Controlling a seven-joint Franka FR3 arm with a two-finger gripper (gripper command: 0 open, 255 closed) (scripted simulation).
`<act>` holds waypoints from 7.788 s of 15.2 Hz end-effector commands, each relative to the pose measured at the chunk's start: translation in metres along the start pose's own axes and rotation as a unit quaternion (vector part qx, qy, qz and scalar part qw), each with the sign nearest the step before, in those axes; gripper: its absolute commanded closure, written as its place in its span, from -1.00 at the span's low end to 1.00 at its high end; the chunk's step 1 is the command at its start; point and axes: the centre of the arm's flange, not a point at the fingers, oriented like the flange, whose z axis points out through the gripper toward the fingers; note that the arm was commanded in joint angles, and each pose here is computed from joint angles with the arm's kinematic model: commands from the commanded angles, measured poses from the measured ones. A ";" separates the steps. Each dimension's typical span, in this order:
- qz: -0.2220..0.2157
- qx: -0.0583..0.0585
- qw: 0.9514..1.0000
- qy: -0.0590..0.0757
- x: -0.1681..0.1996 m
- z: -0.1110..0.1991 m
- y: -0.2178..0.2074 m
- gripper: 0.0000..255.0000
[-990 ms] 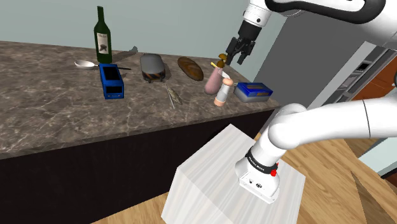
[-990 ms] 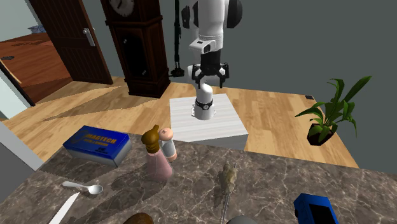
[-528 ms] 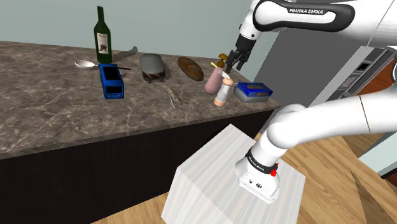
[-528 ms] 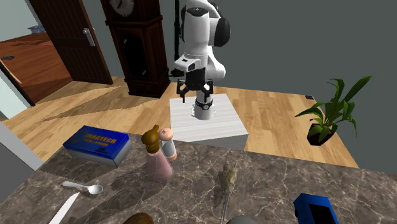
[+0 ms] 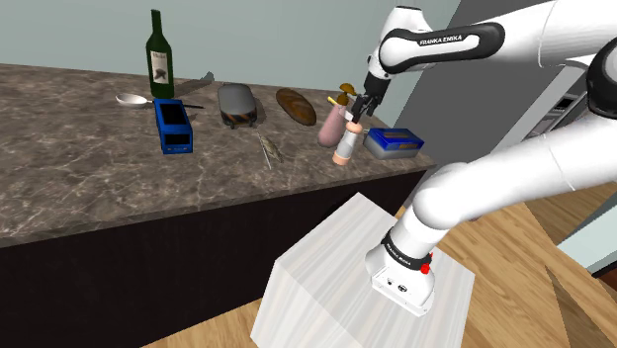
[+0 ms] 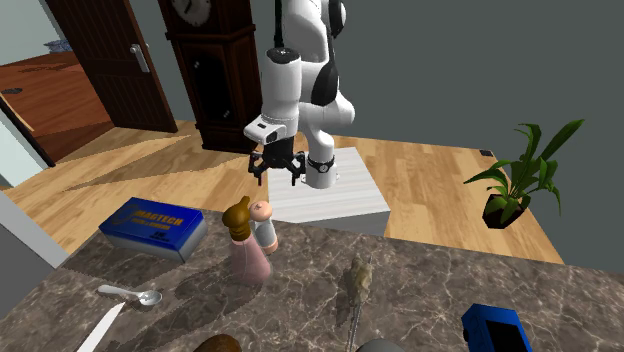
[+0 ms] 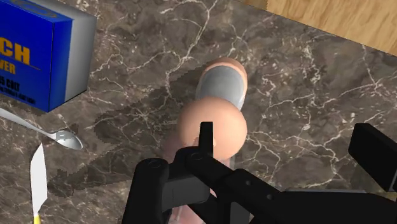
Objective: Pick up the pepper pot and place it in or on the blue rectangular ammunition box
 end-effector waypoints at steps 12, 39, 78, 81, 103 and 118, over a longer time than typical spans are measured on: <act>-0.015 -0.023 1.000 0.000 0.016 0.075 0.037 -1.00; -0.015 -0.023 1.000 0.000 0.018 0.023 0.044 1.00; -0.015 -0.023 1.000 0.000 -0.022 -0.111 0.265 1.00; -0.015 -0.023 1.000 0.000 -0.030 -0.114 0.303 1.00; -0.015 -0.023 1.000 0.000 -0.058 -0.055 0.411 1.00; -0.015 -0.023 1.000 0.000 -0.061 0.017 0.402 1.00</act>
